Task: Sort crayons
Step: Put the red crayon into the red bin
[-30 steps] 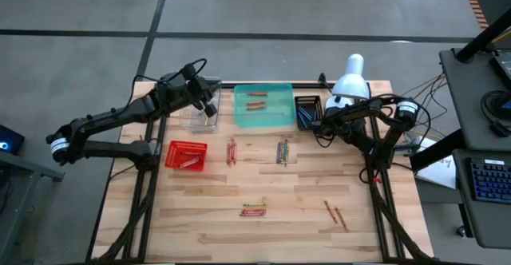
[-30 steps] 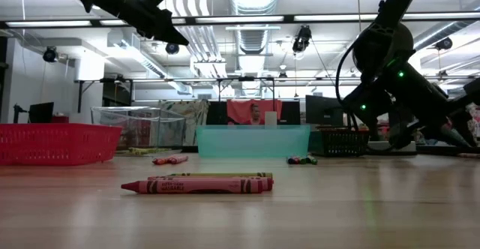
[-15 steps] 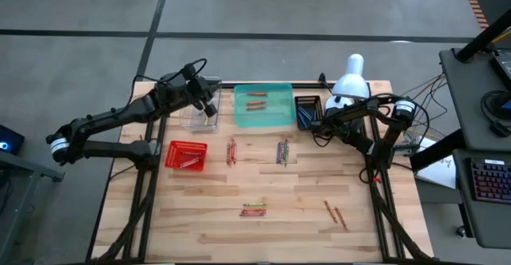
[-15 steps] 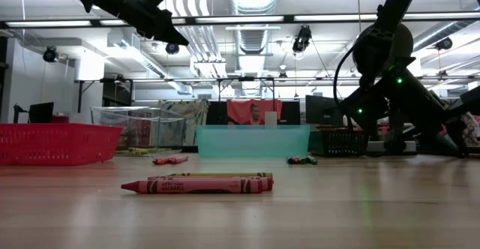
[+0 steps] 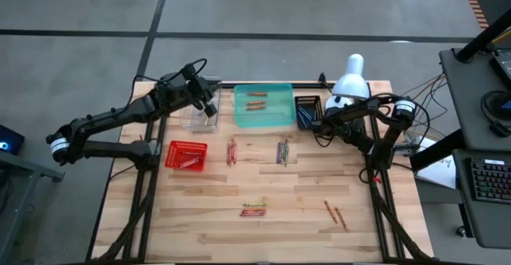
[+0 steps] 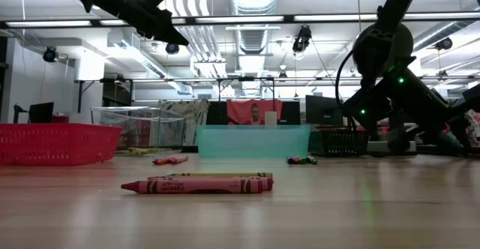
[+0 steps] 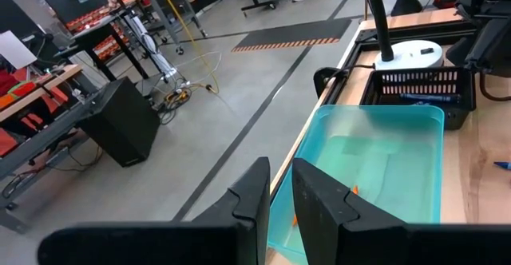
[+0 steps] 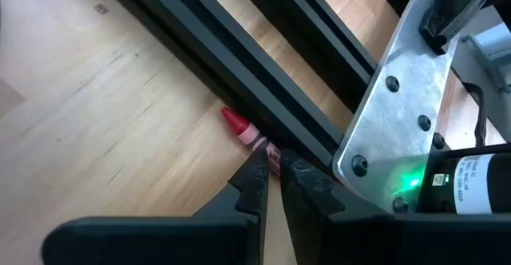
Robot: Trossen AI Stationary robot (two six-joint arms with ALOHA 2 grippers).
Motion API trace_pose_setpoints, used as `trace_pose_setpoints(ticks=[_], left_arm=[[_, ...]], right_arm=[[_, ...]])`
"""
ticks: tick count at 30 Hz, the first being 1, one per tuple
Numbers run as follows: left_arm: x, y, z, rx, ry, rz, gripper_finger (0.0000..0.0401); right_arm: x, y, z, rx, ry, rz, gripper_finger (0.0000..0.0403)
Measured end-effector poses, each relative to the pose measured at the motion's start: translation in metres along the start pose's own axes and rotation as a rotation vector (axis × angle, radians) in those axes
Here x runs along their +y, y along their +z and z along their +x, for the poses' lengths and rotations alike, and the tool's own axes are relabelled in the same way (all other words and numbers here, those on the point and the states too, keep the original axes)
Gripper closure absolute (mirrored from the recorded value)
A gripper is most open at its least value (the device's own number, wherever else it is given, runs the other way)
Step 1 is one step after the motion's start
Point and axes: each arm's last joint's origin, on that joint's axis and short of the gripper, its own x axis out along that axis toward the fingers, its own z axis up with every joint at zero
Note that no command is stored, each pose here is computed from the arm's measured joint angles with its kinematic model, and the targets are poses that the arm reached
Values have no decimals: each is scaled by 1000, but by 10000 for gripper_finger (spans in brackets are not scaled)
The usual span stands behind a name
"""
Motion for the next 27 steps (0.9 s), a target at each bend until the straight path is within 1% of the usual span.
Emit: trace_pose_setpoints(ticks=[6, 12, 16, 20, 24, 27], left_arm=[[0, 0, 0, 0, 0, 0, 362], [0, 0, 0, 0, 0, 5, 362], [0, 0, 0, 0, 0, 5, 362], [0, 0, 0, 0, 0, 5, 362], [0, 0, 0, 0, 0, 5, 362], [0, 0, 0, 0, 0, 4, 362]], right_arm=[[5, 1, 8, 35, -32, -38, 376], [3, 3, 2, 76, -7, -58, 376], [-2, 6, -5, 150, 37, -66, 376], [-11, 9, -17, 197, 121, -79, 376], [-24, 13, -28, 185, 191, -54, 376], [-27, 17, -31, 151, 237, -22, 376]])
